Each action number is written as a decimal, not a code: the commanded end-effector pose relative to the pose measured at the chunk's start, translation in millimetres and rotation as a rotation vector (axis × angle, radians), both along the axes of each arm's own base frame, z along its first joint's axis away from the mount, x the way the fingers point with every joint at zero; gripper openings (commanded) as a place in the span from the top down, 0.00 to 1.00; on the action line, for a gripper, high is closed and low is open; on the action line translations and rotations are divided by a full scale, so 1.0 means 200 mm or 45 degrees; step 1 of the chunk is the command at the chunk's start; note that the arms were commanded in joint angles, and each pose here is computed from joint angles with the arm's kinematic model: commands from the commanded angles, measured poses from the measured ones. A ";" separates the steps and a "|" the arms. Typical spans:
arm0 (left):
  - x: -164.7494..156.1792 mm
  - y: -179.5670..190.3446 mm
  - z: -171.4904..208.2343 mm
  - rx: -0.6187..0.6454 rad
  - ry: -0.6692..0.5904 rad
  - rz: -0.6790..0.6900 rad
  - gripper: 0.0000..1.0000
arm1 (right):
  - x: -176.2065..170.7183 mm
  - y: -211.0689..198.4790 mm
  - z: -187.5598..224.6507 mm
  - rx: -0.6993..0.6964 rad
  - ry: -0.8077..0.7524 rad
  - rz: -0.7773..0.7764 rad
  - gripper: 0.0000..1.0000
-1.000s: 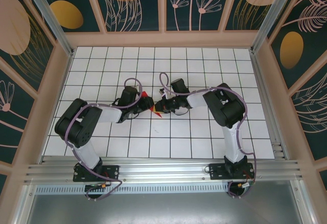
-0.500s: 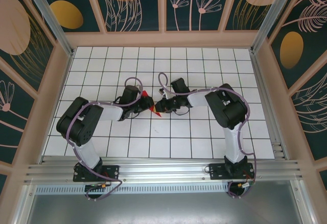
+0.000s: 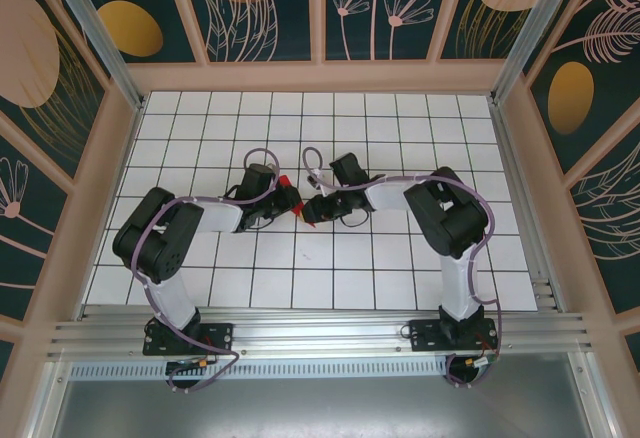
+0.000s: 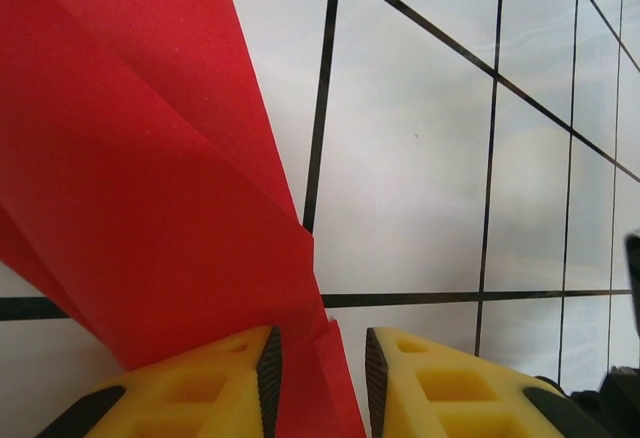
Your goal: Fold a paper plane with a square sheet of paper (pick it up from the middle)
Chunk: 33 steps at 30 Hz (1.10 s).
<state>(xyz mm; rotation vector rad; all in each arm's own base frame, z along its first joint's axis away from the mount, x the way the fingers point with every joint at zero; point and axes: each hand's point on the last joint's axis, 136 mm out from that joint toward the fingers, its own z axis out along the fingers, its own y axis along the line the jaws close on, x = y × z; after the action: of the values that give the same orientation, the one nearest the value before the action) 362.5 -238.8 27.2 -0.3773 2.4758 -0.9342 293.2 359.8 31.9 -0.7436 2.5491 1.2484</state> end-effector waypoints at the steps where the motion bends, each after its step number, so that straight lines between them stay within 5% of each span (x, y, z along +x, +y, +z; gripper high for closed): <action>1: 0.02 0.02 -0.03 0.019 0.043 0.041 0.69 | 0.02 -0.01 0.05 -0.044 -0.135 0.007 0.70; 15: 0.04 0.01 -0.02 0.015 0.043 0.050 0.70 | 0.02 -0.02 0.10 -0.122 -0.447 0.004 0.70; 33: 0.06 -0.01 0.01 0.004 0.035 0.045 0.70 | 0.06 -0.01 -0.03 -0.290 -0.521 -0.019 0.68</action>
<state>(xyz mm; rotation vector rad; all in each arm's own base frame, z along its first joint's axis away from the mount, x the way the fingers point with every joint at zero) 369.2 -241.5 30.5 -0.4053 2.4807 -0.9337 297.4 354.1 28.3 -0.8995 2.3934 0.7795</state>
